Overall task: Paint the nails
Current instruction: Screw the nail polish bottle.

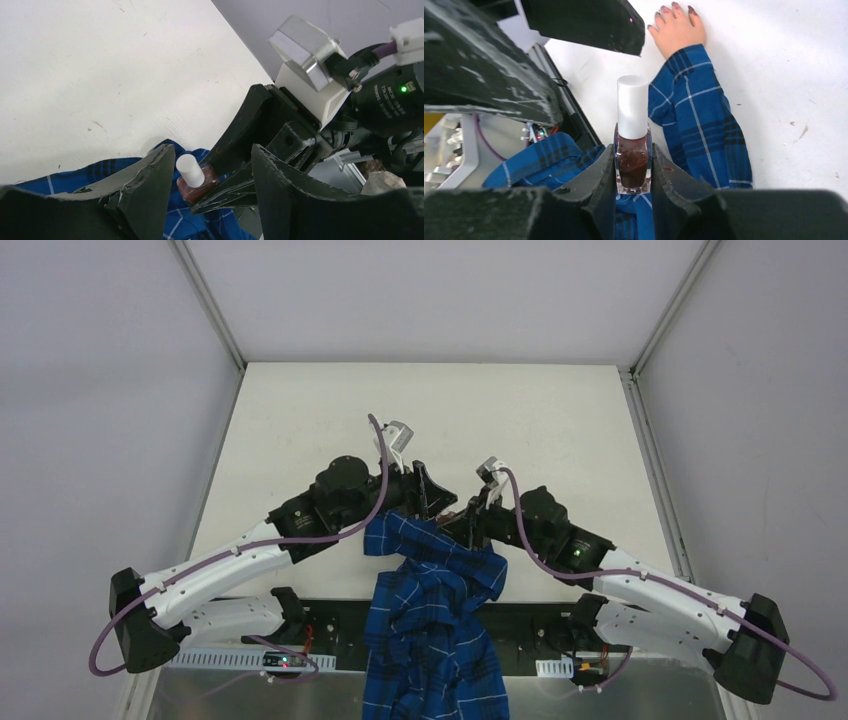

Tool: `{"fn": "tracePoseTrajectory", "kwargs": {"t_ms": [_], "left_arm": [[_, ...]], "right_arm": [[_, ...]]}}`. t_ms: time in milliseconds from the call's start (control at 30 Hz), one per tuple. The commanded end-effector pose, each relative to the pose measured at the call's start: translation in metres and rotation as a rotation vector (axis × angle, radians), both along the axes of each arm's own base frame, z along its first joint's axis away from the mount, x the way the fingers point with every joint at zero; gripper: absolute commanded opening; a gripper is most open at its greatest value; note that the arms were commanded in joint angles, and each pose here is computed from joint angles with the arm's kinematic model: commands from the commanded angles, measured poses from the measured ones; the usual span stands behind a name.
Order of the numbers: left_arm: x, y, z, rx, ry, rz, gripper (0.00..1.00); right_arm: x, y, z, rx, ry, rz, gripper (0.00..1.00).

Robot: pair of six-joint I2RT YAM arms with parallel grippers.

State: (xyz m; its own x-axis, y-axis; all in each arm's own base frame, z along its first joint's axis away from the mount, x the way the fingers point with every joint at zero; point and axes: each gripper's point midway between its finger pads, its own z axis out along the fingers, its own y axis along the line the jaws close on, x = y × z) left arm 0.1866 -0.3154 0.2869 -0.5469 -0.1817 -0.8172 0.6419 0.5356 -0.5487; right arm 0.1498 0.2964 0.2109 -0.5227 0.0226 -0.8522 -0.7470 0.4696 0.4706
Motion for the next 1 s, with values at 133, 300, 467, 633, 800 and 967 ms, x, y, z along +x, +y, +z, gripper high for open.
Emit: {"fn": "tracePoseTrajectory", "kwargs": {"t_ms": [133, 300, 467, 633, 800, 967], "left_arm": [[0.007, -0.001, 0.018, -0.044, -0.002, 0.046, 0.57], [0.012, 0.008, 0.007, -0.010, 0.014, 0.101, 0.56], [0.016, 0.014, -0.003, 0.012, 0.035, 0.144, 0.54], [0.012, 0.001, -0.014, 0.030, 0.082, 0.096, 0.46], [0.011, -0.001, -0.020, 0.037, 0.100, 0.092, 0.45], [0.013, -0.002, -0.026, 0.048, 0.113, 0.097, 0.44]], "right_arm": [[0.016, 0.009, 0.023, -0.009, -0.096, -0.059, 0.00], [0.016, 0.010, 0.024, -0.011, -0.101, -0.062, 0.00], [0.017, 0.011, 0.024, -0.012, -0.108, -0.070, 0.00], [0.019, 0.012, 0.023, -0.013, -0.110, -0.081, 0.00], [0.020, 0.012, 0.023, -0.018, -0.105, -0.089, 0.00], [0.019, 0.012, 0.024, -0.016, -0.105, -0.087, 0.00]]}}
